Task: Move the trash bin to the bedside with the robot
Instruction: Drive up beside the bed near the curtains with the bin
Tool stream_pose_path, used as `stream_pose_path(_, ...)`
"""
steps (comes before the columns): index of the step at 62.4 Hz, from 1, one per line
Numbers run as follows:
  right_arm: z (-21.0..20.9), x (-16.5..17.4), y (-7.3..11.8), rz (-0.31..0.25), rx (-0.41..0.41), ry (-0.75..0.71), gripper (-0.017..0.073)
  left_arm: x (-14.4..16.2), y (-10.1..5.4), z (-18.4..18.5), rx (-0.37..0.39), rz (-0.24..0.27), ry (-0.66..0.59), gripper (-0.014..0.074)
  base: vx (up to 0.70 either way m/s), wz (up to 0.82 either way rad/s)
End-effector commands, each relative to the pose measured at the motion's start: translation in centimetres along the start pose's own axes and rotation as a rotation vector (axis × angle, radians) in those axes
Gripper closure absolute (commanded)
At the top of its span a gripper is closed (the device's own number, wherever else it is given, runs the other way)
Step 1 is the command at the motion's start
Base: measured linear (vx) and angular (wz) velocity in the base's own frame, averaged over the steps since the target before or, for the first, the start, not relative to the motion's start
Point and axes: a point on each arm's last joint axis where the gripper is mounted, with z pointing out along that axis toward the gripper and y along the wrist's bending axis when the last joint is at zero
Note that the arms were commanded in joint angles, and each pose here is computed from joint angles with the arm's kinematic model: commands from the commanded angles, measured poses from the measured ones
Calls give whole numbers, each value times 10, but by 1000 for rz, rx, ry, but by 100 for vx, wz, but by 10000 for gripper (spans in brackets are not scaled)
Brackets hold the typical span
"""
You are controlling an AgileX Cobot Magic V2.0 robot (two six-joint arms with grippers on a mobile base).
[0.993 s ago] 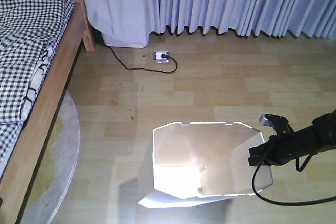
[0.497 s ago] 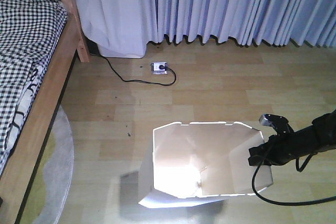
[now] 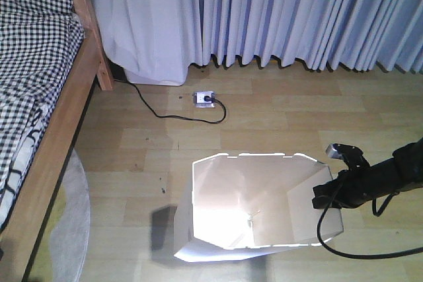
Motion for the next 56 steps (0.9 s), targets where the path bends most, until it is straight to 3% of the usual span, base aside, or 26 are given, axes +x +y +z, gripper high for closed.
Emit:
stream_pose_path(1, -22, -19, 26, -20, -207, -95, 564, -1, 0, 0, 8, -6, -65, 599, 20, 1)
stream_pose_path(56, -22, -19, 26, -20, -208, -95, 564, -1, 0, 0, 8, -6, -65, 599, 19, -2)
